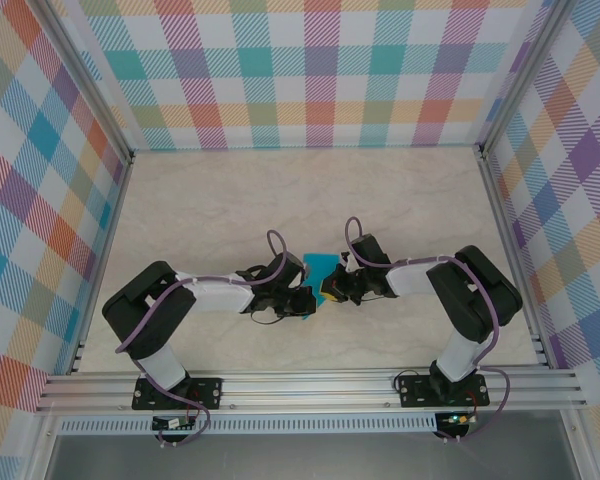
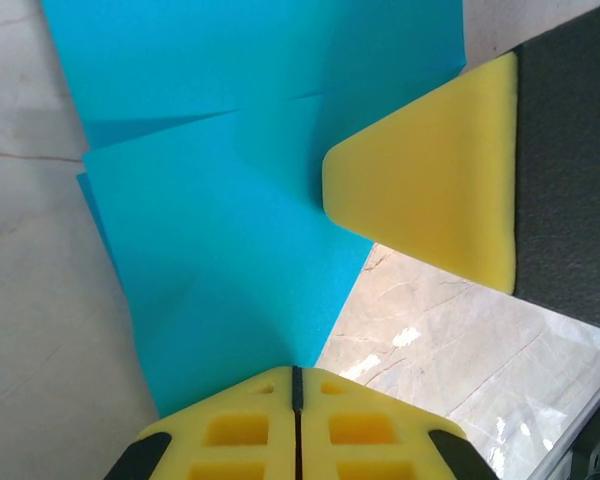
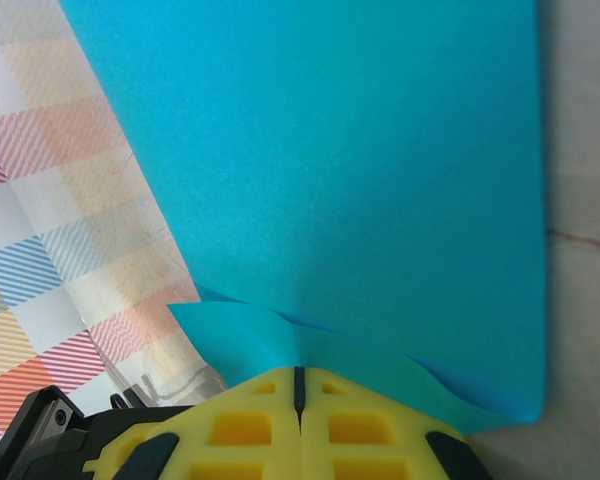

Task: Fold a paper plane with a square sheet of paper (pick it up from the middle)
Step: Third fold the triangle at the center of the table.

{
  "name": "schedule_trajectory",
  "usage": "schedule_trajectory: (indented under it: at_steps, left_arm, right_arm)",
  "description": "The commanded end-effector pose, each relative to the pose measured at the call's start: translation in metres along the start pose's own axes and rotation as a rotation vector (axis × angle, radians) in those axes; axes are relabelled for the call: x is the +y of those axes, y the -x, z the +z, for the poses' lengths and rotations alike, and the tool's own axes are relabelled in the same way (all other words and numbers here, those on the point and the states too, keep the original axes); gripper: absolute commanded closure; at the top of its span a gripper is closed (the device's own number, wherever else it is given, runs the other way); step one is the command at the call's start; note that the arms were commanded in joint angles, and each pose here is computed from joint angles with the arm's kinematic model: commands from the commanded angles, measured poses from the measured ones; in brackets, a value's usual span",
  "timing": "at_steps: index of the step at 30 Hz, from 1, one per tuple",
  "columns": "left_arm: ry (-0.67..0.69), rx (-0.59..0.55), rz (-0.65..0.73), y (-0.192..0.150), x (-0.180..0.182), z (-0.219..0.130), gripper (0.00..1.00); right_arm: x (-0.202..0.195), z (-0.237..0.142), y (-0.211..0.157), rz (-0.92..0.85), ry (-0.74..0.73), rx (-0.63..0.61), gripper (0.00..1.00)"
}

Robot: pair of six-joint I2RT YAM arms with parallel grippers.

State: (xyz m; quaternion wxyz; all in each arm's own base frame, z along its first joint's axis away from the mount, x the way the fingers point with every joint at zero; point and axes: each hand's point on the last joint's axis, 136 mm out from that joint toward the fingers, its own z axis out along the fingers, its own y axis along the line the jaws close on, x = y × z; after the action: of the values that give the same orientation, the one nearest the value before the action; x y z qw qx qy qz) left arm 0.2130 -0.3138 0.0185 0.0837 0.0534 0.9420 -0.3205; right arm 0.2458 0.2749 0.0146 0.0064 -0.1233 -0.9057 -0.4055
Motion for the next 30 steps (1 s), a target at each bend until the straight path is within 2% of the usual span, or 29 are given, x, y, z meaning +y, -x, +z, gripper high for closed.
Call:
schedule_trajectory:
  at_steps: [1,30]
  left_arm:
    - [0.056,0.091,-0.065,-0.029,0.028,0.001,0.92]
    - [0.012,0.121,-0.08,-0.043,0.031,0.005,0.91]
  right_arm:
    - [-0.058,0.003,-0.01,0.096,-0.201,0.001,1.0]
    - [-0.064,-0.005,-0.013,0.101,-0.236,-0.017,1.0]
